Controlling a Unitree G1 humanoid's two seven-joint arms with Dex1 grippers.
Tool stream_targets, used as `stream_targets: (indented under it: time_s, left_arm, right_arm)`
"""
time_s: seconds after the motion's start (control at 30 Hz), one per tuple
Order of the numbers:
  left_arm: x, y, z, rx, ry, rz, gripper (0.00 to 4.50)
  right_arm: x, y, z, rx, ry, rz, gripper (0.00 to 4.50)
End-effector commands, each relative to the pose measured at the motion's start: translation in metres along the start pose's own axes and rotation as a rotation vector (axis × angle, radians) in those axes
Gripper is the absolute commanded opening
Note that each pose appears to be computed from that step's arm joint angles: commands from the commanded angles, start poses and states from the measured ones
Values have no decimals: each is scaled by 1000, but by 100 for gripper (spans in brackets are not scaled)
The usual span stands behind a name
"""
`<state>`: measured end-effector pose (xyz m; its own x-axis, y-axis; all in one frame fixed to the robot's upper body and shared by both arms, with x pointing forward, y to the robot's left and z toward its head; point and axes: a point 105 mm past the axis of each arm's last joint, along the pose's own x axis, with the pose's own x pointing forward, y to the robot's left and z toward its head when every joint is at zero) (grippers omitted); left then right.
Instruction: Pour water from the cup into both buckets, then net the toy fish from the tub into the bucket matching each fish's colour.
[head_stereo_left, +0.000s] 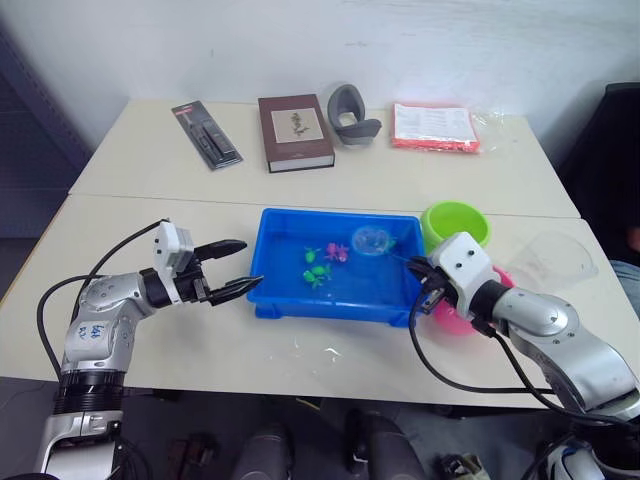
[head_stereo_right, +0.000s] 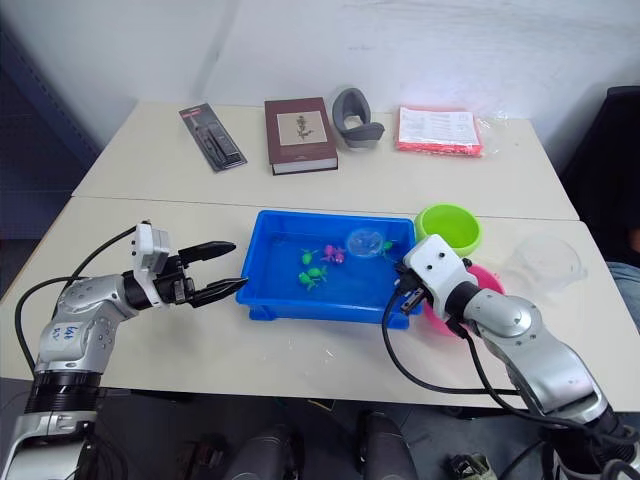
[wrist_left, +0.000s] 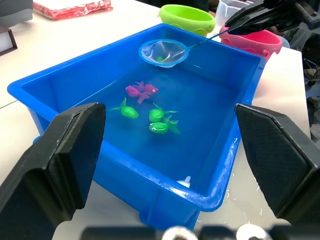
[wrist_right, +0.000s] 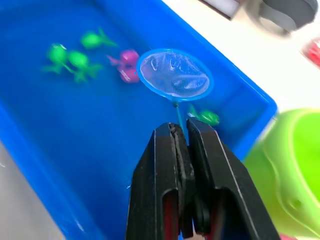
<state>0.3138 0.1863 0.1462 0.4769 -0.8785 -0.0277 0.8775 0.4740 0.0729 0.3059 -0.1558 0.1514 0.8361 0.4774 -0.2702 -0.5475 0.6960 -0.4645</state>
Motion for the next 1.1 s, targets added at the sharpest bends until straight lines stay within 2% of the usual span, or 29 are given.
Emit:
stream_targets:
  time_s: [0.03,0.3,0.4,0.47,0.77,1.1]
  left_arm:
    - [4,-4,13,43,-23,-25,444]
    - [10,-11,14,60,-6,-109,444]
    - [12,-11,16,80,4,-130,444]
    - [12,-10,18,89,1,-133,444]
    - [15,-8,19,89,2,-143,444]
    - [15,-6,16,79,3,-141,444]
  right_arm:
    - [0,-6,4,-82,22,-9,0]
    - [19,4,4,-141,37,28,0]
    - [21,7,-2,-230,91,65,0]
    - [21,6,-7,-363,142,89,0]
    - [30,16,10,-145,64,99,0]
    - [19,12,17,38,12,89,0]
